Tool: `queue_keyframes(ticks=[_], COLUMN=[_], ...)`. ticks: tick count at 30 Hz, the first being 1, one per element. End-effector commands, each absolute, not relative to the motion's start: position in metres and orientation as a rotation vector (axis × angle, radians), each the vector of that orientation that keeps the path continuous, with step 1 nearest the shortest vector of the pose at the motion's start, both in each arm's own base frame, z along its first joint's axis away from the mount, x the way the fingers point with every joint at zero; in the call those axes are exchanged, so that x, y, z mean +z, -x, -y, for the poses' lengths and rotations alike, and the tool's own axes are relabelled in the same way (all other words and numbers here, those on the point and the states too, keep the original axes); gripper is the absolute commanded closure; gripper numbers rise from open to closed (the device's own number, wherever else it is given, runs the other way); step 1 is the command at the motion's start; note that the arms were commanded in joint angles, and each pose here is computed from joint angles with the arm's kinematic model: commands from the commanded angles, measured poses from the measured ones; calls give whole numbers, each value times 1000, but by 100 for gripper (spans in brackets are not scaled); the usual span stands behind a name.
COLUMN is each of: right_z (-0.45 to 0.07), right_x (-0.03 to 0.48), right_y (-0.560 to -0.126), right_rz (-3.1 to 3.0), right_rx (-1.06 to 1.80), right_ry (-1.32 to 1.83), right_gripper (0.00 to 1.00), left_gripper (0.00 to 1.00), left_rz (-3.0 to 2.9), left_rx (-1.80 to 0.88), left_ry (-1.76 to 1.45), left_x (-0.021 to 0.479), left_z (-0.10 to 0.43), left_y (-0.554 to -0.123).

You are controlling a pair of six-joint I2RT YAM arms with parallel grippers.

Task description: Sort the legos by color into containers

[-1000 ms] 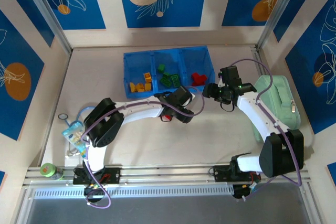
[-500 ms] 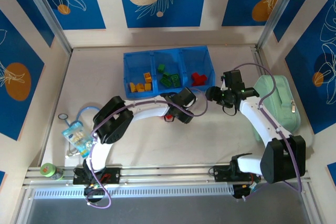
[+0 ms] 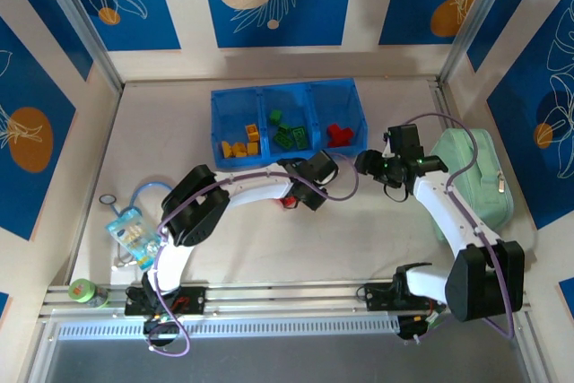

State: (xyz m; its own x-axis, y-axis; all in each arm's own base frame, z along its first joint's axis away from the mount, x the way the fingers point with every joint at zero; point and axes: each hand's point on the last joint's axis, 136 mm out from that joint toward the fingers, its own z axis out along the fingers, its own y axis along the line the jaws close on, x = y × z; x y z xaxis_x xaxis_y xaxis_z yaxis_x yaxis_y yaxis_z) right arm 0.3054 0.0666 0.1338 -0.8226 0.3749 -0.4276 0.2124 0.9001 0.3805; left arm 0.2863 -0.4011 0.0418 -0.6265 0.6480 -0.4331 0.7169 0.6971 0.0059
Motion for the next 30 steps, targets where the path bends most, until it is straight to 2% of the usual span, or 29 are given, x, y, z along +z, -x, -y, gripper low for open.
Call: queue_keyframes(ticks=[1,5,9,18,25,26,29,30], right_z=[-55,-48,-52,-55,-58,-58,-59,-59], right_x=[134,129,123,127,131,132,134,134], right_y=[-299,-293,-287,-279,-278,-277,-276,-276], right_rz=[-2527,-2508,-2523,-2512,-2506,-2504,-2504,-2505], right_rx=[425,445,477,502,516,518,516,514], right_ry=[-504,-573,-582,-565,-555,-552,-545,-543], right_gripper=[34,35,35,35,35,35,35,35], left_gripper=[73,74,75,75,73,69,34,30], left_rz=[-2430,-2356,-2310,-2245,-2217,-2218,-2229,-2232], left_rx=[-355,-423,-402,-401,-349,-338,-320,-310], left_ry=[-985,-863,-820,-727,-691,-680,-666,-669], left_x=[89,137,161,183,185,185,188,190], left_z=[418,422,430,443,442,439,431,428], left_y=[-299,-334,-369,-436,-471,-475,-477,-474])
